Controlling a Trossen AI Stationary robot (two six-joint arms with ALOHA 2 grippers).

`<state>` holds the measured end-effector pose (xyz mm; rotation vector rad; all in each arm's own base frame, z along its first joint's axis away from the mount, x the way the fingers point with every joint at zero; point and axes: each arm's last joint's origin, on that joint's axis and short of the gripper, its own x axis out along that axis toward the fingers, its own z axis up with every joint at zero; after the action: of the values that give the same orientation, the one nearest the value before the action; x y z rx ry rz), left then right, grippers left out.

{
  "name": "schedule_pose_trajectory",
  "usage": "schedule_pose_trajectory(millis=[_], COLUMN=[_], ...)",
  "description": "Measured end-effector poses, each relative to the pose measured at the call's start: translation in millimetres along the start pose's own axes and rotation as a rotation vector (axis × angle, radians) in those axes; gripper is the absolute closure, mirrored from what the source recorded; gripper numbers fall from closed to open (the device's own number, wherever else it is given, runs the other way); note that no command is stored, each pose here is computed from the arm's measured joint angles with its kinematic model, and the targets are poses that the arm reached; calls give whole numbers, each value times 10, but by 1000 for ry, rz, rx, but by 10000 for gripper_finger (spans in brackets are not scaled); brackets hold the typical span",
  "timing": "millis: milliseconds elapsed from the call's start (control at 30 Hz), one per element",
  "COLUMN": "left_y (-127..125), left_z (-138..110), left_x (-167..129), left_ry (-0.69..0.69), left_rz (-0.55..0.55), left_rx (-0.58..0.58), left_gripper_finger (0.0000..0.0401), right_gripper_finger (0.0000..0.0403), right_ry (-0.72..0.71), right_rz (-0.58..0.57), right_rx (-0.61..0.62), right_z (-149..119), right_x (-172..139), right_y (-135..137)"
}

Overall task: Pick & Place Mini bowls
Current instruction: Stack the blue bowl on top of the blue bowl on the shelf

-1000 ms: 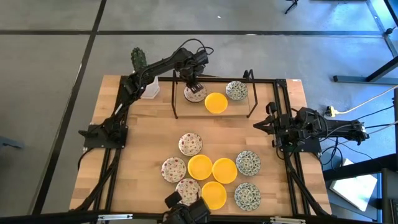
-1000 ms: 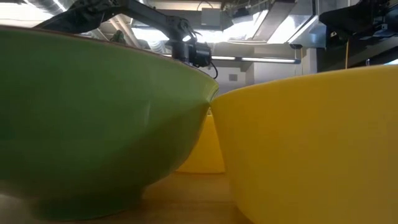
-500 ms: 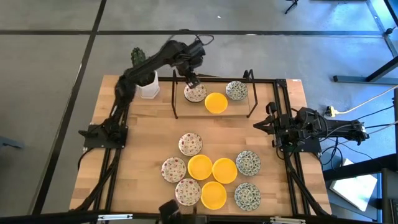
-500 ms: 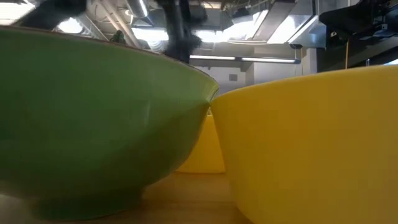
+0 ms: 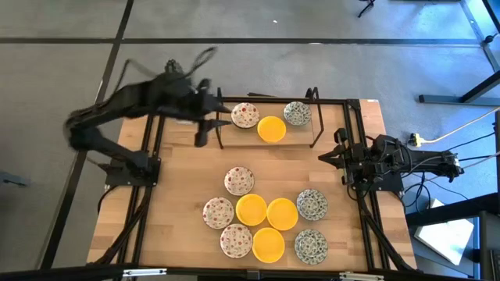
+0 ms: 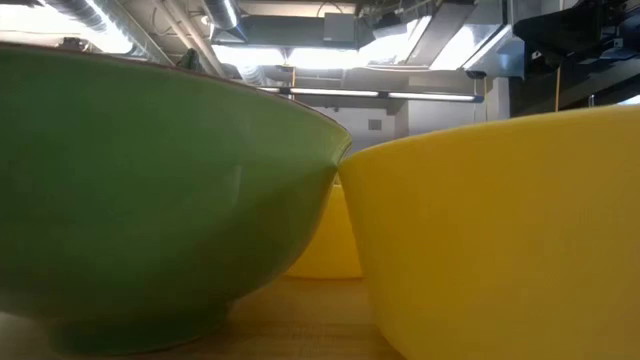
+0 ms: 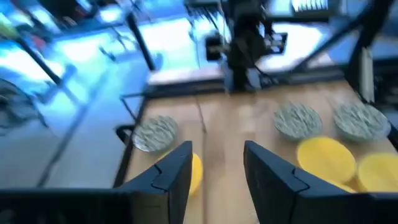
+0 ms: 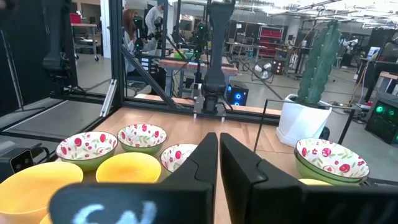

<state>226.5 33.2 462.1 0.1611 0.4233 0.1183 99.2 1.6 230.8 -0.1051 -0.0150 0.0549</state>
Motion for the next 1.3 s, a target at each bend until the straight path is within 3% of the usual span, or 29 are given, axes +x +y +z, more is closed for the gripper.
schedule_pose_trajectory(millis=[133, 400, 533, 667, 800, 1000, 1233, 1300], left_y=[-99, -132, -137, -168, -246, -267, -344, -352], left_z=[-535, -1641, -2005, -2210, -2360, -2397, -2599, -2662], left_x=[-66, 234, 372, 400, 384, 272, -43, -67], left_ry=[-142, -455, -593, -675, -735, -796, -912, -890], left_rz=[48, -104, -159, -116, -114, -80, -28, -18], left_rx=[-13, 177, 259, 195, 217, 161, 163, 164], left_gripper_finger=[287, 384, 396, 400, 396, 399, 400, 399], right_gripper_finger=[382, 382, 382, 382, 382, 382, 382, 382], right_ry=[0, -1, -21, -46, -54, -53, -59, -60], right_rz=[0, 0, -2, -5, -6, 0, 114, 119], right_rx=[8, 46, 44, 43, 42, 45, 42, 40], right_z=[0, 1, 20, 45, 52, 51, 51, 51], right_x=[0, 0, 0, -1, -1, -1, -3, -4], right_y=[0, 0, -2, -5, -6, -4, 29, 31])
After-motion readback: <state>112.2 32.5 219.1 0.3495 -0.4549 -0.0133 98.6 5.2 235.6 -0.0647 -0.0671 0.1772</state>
